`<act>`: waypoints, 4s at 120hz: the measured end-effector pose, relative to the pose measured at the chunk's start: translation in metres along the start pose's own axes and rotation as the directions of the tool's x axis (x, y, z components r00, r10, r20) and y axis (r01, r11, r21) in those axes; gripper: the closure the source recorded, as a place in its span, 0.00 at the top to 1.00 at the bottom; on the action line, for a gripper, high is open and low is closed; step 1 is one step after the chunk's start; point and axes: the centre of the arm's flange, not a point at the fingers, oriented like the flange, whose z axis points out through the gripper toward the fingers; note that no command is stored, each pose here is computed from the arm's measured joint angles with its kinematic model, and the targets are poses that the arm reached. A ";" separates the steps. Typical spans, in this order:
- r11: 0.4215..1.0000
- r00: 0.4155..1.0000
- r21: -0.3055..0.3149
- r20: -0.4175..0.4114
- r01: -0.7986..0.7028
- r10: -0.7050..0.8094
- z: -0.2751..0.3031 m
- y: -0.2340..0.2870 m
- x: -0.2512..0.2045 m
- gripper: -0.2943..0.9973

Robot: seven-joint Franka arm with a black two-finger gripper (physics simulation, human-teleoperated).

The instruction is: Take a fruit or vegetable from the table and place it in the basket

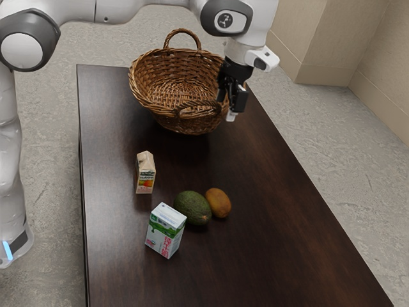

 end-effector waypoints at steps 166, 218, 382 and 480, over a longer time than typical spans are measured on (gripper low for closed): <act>0.818 0.782 0.006 -0.286 -0.576 0.553 -0.154 0.149 -0.013 0.77; 0.437 0.436 0.045 -0.018 -0.898 0.900 -0.020 0.182 -0.003 0.77; 0.133 0.133 -0.033 0.006 -0.991 0.991 0.157 0.160 -0.008 0.77; 0.137 0.137 -0.075 0.006 -0.988 0.991 0.186 0.146 0.006 0.77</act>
